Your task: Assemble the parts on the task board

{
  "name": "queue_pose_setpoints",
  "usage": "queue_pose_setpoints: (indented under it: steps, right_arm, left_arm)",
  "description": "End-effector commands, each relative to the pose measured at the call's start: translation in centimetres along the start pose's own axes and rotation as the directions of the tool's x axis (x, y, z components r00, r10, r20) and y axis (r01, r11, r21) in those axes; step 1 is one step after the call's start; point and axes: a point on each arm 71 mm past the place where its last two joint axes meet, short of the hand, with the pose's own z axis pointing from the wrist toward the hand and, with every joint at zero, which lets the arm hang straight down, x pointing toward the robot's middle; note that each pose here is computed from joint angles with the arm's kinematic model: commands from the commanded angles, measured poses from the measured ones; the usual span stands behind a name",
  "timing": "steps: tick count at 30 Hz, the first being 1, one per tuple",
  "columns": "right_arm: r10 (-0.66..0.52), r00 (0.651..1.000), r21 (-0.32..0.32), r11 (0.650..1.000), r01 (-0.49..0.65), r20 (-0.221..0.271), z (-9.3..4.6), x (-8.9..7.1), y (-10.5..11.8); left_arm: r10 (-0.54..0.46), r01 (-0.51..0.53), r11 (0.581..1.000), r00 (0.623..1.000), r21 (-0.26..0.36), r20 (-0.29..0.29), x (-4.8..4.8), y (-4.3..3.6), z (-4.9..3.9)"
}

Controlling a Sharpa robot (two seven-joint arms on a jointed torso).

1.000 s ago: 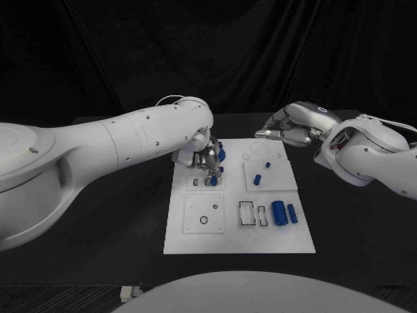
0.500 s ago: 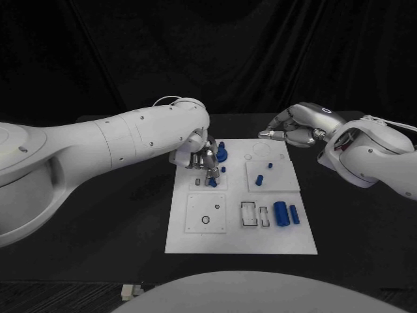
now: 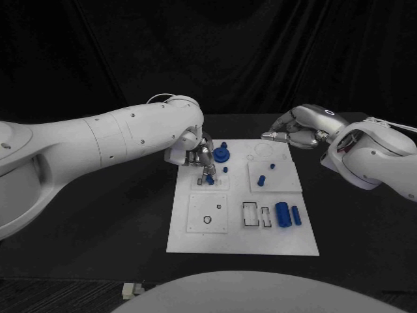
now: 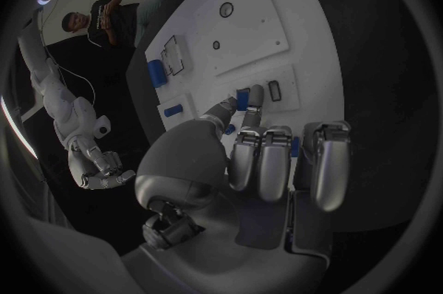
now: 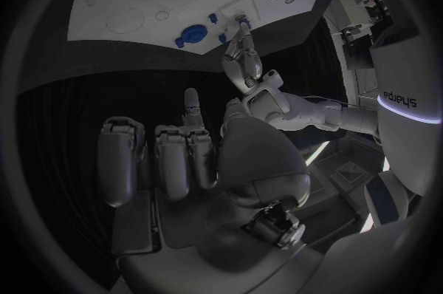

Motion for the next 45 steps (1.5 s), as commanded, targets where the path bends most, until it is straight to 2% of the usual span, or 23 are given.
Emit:
queue_pose_setpoints:
  steps: [1, 13, 32, 45]
  right_arm:
    - [0.0, 1.0, 0.02, 1.0, 0.0, -0.01, 0.0, 0.2, -0.2]
    - [0.0, 1.0, 0.029, 1.0, 0.0, -0.019, -0.1, 0.3, -0.3]
    - [0.005, 0.999, 0.034, 0.999, -0.004, -0.034, -0.1, 0.8, -0.4]
    - [0.006, 0.999, 0.038, 0.999, -0.005, -0.033, -0.2, 0.9, -0.4]
  left_arm:
    - [-0.02, 0.019, 1.0, 0.999, 0.023, 0.032, -0.25, -0.12, -0.29]
    - [-0.027, 0.026, 0.999, 0.998, 0.018, 0.048, -0.44, 0.49, -0.92]
    - [-0.03, 0.029, 0.999, 0.998, 0.016, 0.057, -0.19, 0.56, -1.12]
    - [-0.016, 0.015, 1.0, 0.991, 0.006, 0.135, 0.33, 1.31, -1.67]
